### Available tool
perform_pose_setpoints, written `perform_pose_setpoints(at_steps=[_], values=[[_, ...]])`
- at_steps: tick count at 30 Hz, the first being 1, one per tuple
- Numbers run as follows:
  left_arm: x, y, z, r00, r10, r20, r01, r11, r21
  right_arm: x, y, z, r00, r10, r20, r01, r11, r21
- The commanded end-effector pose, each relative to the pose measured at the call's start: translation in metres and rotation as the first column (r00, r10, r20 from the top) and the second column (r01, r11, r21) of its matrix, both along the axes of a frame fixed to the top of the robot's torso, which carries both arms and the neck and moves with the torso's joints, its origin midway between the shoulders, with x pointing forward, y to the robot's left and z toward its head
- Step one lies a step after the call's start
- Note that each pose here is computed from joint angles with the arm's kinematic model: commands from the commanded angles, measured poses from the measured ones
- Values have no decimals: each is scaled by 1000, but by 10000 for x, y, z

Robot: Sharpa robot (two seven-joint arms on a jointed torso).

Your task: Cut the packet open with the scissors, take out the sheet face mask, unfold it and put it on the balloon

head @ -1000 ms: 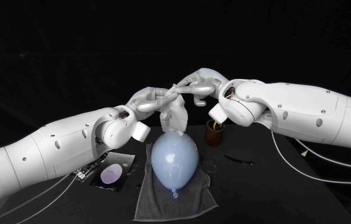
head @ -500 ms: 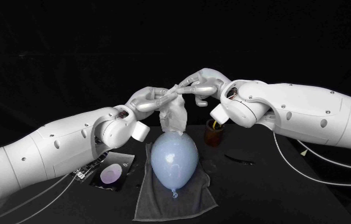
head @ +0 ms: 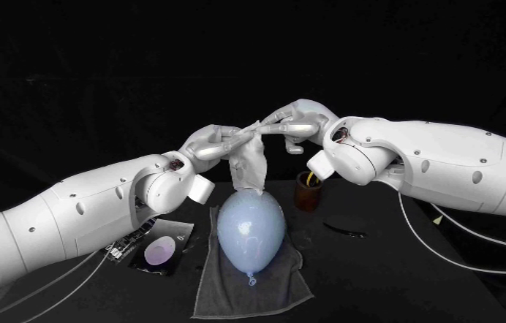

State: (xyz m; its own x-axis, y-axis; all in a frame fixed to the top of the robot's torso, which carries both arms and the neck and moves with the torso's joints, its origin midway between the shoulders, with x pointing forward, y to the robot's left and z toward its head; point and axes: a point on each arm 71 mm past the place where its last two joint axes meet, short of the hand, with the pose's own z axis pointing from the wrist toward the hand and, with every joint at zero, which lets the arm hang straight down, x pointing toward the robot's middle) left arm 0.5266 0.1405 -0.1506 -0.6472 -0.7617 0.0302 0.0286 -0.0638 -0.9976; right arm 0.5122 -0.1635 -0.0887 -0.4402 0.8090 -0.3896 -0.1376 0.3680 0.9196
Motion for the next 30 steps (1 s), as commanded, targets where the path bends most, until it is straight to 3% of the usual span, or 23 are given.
perform_pose_setpoints(at_steps=[1,22,30], values=[[0,-4,22,1000,-7,9,7,1000,-7,-4,-6,-4,1000,6,-15,-6,1000,11],[-10,-20,21,1000,-22,-7,22,1000,-13,-49,38,-2,1000,12,-9,-11,999,30],[-9,-9,24,1000,-20,-10,20,1000,-16,-64,24,-4,999,20,-32,-18,998,66]])
